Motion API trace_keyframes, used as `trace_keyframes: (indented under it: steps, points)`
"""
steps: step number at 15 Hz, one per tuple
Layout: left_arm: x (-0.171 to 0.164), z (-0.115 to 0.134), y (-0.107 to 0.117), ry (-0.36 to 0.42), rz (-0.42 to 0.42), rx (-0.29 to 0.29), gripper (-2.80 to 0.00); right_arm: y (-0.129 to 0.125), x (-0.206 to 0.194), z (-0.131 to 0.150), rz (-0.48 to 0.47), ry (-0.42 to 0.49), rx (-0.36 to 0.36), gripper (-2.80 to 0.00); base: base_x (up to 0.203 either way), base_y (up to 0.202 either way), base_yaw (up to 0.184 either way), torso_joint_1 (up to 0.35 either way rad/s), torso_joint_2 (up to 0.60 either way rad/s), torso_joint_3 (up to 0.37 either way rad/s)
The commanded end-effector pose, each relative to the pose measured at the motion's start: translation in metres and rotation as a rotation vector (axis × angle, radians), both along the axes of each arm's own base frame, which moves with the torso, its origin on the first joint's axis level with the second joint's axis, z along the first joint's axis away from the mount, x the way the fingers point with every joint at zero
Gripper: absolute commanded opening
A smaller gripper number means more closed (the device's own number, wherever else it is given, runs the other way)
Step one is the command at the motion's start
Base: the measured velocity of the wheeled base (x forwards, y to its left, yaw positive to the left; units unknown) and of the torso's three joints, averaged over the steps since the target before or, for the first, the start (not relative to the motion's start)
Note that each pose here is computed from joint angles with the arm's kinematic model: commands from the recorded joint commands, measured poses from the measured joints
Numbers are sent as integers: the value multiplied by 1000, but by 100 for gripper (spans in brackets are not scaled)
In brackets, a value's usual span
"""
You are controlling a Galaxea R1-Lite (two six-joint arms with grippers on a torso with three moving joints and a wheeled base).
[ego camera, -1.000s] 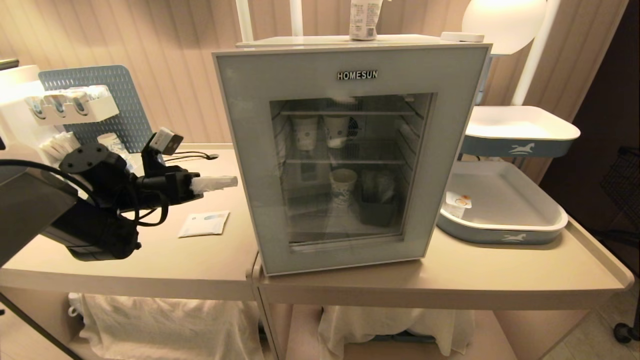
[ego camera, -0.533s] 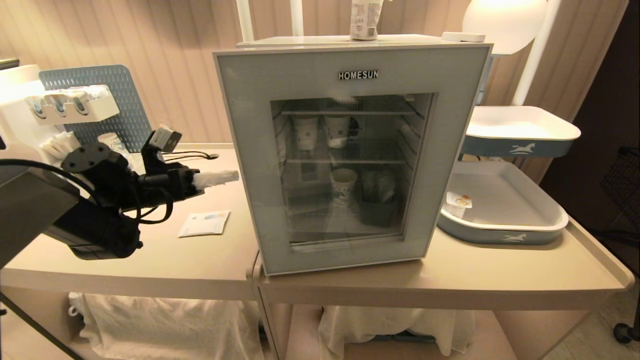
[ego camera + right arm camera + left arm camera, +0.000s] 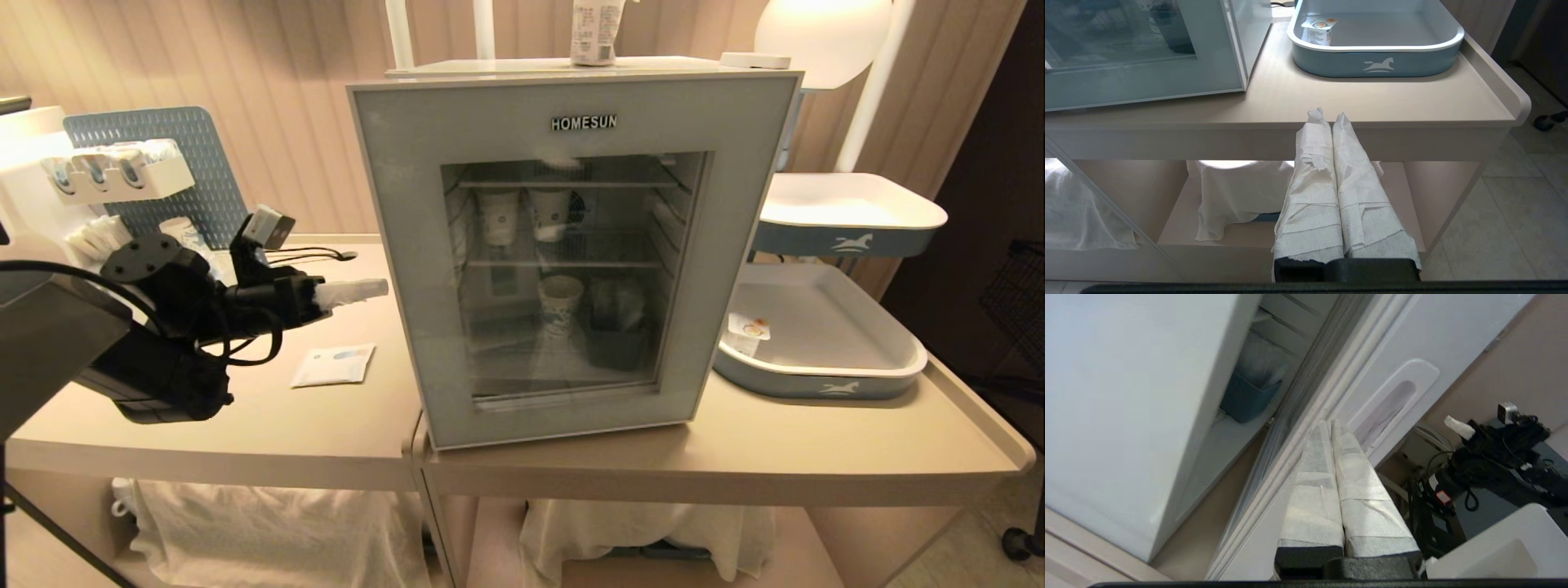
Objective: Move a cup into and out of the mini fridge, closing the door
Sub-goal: Open the freezer door
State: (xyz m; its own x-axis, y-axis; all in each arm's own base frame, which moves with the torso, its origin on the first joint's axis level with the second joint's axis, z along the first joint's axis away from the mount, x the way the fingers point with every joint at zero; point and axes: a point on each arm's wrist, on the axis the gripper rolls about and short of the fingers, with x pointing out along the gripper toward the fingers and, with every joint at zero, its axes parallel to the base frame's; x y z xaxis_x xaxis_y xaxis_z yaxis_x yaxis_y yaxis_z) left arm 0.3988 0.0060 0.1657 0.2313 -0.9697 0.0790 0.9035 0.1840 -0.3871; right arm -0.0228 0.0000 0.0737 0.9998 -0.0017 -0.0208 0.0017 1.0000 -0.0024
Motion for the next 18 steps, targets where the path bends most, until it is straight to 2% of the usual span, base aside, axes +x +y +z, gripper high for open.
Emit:
trace_keyframes:
  steps: [1,3,9,15,18]
  points:
    - [2,-6,0,5,-25,12,-280,0,0,0,0,2,-1,-280,0,0,0,0,0,0]
    - [5,-15,-8,-4,-73,30,-280,0,0,0,1,1,-1,-280,0,0,0,0,0,0]
    - [4,-22,-25,14,-113,29,-280,0,0,0,0,1,-1,-280,0,0,0,0,0,0]
    - [1,-20,-27,13,-105,25,-280,0,0,0,2,1,-1,-280,0,0,0,0,0,0]
    - [-15,-11,-38,-2,-144,33,-280,0,0,0,0,2,-1,-280,0,0,0,0,0,0]
